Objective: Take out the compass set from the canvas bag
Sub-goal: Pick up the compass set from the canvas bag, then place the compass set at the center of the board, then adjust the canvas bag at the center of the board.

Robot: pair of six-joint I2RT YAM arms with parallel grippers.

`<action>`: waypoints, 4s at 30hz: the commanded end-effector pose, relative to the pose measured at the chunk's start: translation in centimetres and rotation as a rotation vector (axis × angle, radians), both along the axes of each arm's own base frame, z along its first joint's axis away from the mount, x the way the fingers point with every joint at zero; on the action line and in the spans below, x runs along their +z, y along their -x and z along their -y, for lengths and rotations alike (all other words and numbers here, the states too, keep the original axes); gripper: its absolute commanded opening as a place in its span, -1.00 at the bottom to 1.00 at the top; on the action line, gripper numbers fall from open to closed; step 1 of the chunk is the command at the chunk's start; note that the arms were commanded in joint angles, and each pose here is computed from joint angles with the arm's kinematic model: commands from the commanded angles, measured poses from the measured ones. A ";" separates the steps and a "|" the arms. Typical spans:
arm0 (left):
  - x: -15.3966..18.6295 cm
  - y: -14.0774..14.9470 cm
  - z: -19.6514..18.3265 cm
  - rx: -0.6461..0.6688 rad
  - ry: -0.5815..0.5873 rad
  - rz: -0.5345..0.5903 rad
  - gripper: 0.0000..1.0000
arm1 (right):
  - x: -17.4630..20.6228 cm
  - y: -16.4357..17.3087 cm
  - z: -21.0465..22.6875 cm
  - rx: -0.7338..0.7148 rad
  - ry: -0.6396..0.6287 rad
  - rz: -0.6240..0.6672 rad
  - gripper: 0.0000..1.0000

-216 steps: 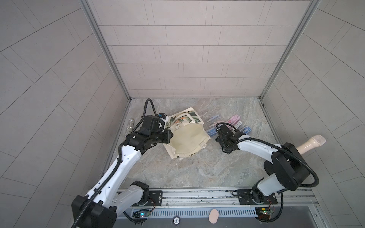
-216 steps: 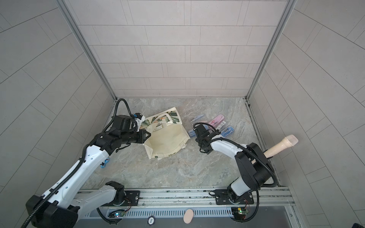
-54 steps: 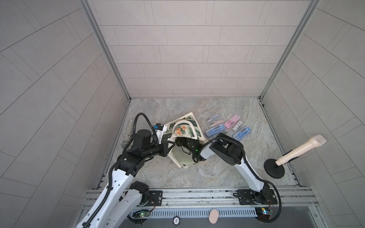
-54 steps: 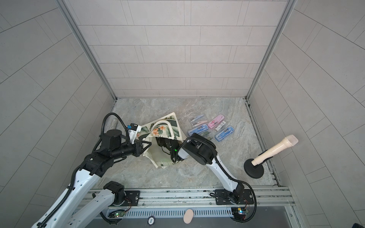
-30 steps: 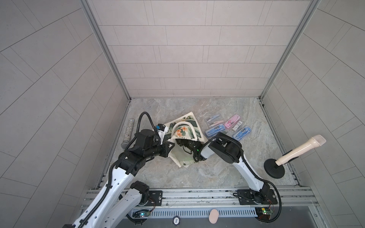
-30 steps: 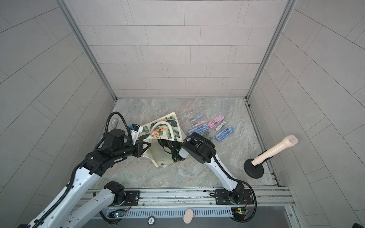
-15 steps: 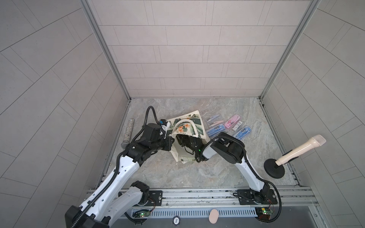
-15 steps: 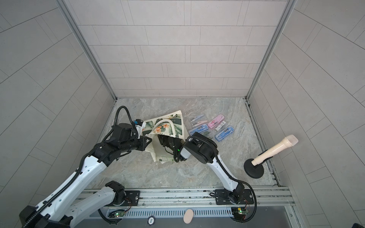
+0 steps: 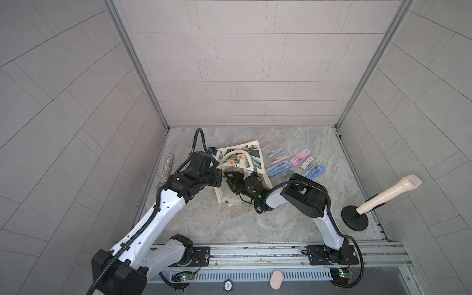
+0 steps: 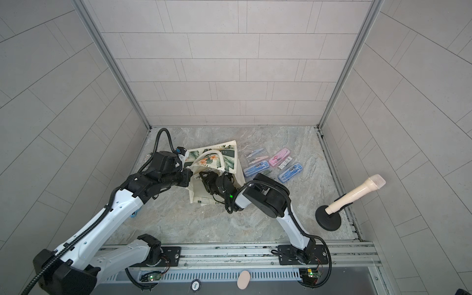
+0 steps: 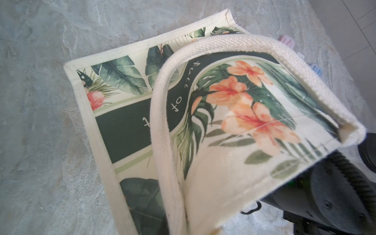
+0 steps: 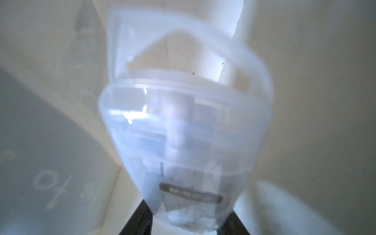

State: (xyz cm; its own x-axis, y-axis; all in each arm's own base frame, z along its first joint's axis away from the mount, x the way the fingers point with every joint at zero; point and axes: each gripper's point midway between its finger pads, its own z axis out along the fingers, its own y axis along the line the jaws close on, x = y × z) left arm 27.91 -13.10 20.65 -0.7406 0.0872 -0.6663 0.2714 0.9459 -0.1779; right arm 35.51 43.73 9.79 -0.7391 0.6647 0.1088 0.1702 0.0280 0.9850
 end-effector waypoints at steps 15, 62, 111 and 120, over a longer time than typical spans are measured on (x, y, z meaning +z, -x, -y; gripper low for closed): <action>1.0 -1.2 -1.9 0.078 -0.074 -0.007 -1.00 | 5.6 6.9 1.9 0.128 0.072 0.074 -0.07; 4.7 -1.4 0.6 0.042 0.128 0.040 -1.00 | -2.3 14.7 33.8 -0.062 0.608 -0.408 0.00; 9.7 -1.8 1.3 0.024 0.263 0.091 -1.00 | -3.1 10.5 37.5 0.005 0.822 -0.488 0.53; 12.1 -4.0 1.4 0.105 0.403 0.034 -1.00 | -3.8 8.0 37.0 0.012 0.800 -0.453 0.76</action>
